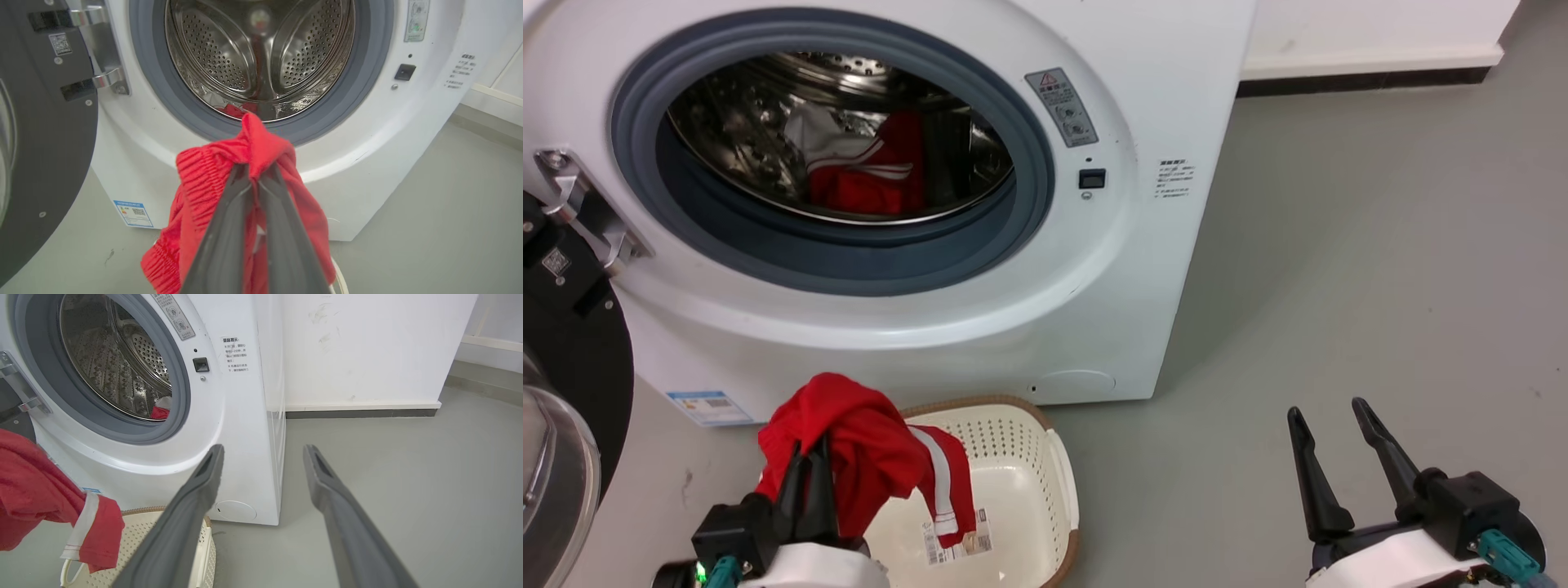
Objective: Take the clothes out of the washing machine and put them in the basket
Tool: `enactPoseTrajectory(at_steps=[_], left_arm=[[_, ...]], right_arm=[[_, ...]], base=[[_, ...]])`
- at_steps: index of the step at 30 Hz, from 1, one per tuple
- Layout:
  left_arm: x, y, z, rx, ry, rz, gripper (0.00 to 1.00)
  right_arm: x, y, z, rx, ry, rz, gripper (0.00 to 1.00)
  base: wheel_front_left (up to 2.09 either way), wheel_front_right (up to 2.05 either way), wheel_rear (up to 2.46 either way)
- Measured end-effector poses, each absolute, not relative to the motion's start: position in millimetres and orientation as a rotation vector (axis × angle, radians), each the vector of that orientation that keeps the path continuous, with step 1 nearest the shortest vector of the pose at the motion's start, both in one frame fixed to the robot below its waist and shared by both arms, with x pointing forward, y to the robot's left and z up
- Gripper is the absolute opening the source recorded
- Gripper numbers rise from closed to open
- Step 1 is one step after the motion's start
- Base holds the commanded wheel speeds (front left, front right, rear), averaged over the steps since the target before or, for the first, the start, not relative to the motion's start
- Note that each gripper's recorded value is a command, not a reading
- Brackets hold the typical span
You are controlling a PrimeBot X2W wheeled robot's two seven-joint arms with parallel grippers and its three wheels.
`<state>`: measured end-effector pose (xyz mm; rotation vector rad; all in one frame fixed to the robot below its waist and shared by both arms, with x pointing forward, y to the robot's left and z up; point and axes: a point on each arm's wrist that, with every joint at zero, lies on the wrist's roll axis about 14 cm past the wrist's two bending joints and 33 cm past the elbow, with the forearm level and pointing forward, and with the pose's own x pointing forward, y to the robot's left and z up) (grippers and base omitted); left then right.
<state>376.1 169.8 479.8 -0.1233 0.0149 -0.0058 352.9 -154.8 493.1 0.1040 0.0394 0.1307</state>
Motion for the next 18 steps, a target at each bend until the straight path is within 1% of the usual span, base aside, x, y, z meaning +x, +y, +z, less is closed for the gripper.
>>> enactPoseTrajectory(at_steps=[8, 13, 18], left_arm=[[356.5, 167.1, 400.5, -0.143, 0.266, 0.020, 0.00], [363.1, 161.1, 351.0, -0.171, 0.415, 0.019, 0.00], [383.0, 157.1, 306.8, -0.174, 0.534, 0.020, 0.00]], right_arm=[[377.3, -141.8, 480.6, 0.100, 0.072, 0.172, 1.00], [398.2, -133.1, 466.5, 0.103, 0.101, 0.197, 1.00], [417.6, -129.2, 445.4, 0.110, 0.139, 0.207, 1.00]], base=[[0.00, 0.00, 0.00], [0.00, 0.00, 0.00], [0.00, 0.00, 0.00]])
